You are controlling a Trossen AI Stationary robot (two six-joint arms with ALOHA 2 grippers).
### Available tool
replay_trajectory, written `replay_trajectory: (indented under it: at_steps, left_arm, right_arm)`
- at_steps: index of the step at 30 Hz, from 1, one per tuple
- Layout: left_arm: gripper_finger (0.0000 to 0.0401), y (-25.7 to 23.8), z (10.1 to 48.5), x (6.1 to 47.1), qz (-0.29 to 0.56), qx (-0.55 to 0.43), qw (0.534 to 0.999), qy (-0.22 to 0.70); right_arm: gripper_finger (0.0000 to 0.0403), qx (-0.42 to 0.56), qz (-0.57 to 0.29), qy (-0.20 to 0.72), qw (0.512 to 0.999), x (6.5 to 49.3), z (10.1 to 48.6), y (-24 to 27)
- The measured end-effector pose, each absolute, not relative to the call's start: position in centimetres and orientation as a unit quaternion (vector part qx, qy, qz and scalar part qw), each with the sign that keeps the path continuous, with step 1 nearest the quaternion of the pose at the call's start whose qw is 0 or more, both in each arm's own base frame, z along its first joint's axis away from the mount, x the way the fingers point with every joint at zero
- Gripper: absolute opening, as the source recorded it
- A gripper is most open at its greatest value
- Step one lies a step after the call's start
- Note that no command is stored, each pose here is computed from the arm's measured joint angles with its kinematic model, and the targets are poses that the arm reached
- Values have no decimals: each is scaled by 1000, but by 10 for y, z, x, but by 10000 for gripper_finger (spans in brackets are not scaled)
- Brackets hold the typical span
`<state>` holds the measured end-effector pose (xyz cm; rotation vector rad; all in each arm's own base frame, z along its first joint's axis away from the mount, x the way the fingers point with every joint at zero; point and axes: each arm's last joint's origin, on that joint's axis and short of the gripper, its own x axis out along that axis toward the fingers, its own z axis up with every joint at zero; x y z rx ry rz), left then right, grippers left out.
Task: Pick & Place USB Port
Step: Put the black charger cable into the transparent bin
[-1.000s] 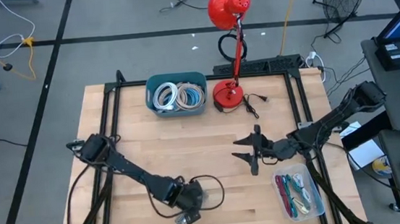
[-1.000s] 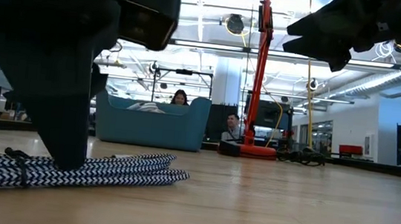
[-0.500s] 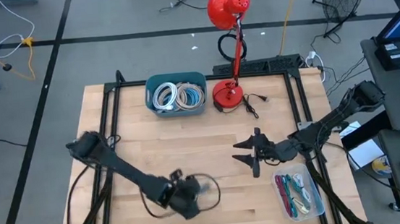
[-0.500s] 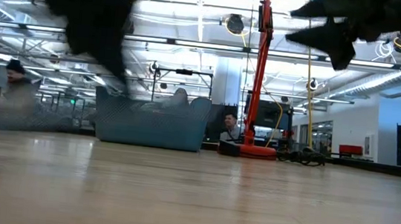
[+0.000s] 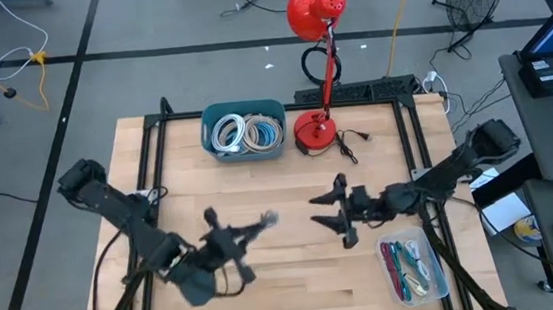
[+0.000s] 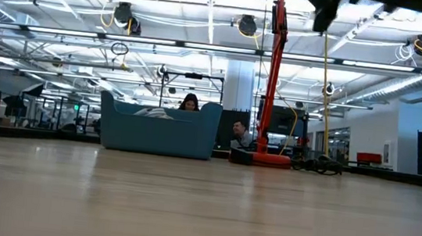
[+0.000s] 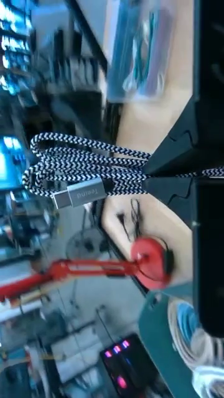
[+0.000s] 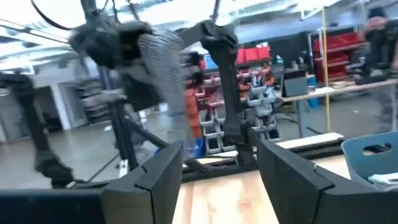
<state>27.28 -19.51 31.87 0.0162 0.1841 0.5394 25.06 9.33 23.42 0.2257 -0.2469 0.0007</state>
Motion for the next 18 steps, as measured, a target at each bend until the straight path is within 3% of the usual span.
replay_trajectory:
  at_steps: [3, 10, 18]
  left_arm:
    - [1, -201, 325, 274, 249, 7, 967, 62]
    - [1, -203, 319, 290, 140, 14, 990, 33]
    - [0, -202, 318, 290, 131, 14, 991, 35]
  right_arm:
    - [196, 109, 2, -136, 985, 272, 243, 102]
    - [196, 48, 96, -117, 987, 327, 261, 140]
    - [196, 15, 99, -56, 993, 356, 266, 157]
